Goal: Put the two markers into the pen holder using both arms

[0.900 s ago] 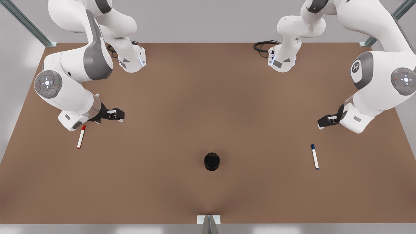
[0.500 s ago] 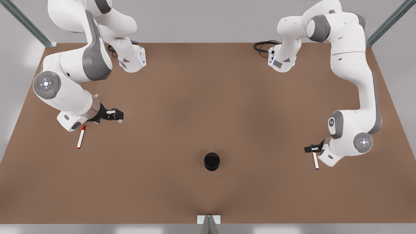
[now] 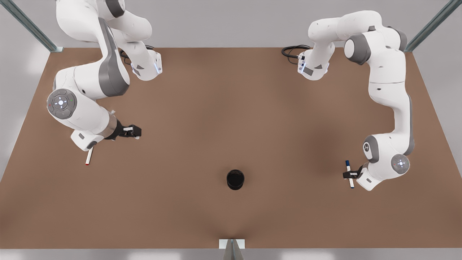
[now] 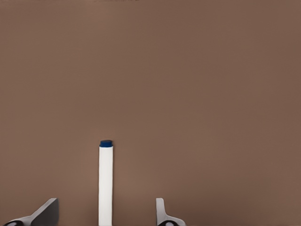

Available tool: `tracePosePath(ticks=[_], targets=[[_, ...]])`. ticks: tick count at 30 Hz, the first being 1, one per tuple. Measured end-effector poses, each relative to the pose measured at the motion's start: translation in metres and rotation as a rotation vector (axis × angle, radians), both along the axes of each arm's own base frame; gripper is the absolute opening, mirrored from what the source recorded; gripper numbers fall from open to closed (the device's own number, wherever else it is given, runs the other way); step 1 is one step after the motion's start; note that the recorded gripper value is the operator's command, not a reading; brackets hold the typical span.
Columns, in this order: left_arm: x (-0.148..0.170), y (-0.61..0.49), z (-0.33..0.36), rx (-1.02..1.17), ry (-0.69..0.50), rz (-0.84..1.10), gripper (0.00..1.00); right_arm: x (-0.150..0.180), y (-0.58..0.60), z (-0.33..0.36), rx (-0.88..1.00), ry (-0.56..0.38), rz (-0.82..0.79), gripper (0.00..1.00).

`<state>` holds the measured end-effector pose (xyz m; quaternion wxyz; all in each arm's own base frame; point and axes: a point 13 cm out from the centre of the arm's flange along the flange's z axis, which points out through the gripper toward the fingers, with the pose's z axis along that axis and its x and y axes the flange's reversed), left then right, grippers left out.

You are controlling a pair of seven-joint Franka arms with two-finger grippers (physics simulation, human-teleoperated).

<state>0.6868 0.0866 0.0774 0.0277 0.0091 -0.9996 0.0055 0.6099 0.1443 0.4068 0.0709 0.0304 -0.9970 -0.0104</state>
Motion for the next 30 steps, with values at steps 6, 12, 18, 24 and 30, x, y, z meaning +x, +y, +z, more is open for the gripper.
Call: tracePosePath(ticks=[6,12,18,24,30], targets=[[0.025,0.003,-0.013,0.003,-0.040,-0.043,0.89,-0.014,-0.063,-0.135,-0.032,0.121,-0.115,1.00],[0.038,0.015,-0.018,0.005,-0.065,-0.059,0.79,-0.048,-0.155,-0.182,-0.043,0.124,-0.235,1.00],[0.037,0.015,-0.023,0.003,-0.062,-0.075,0.74,-0.078,-0.194,-0.232,-0.065,0.101,-0.229,1.00],[0.037,0.013,-0.024,-0.001,-0.061,-0.081,0.63,-0.066,-0.258,-0.307,-0.036,0.062,-0.278,1.00],[0.032,0.013,-0.034,-0.004,-0.047,-0.083,0.62,-0.071,-0.333,-0.346,-0.008,0.000,-0.304,1.00]])
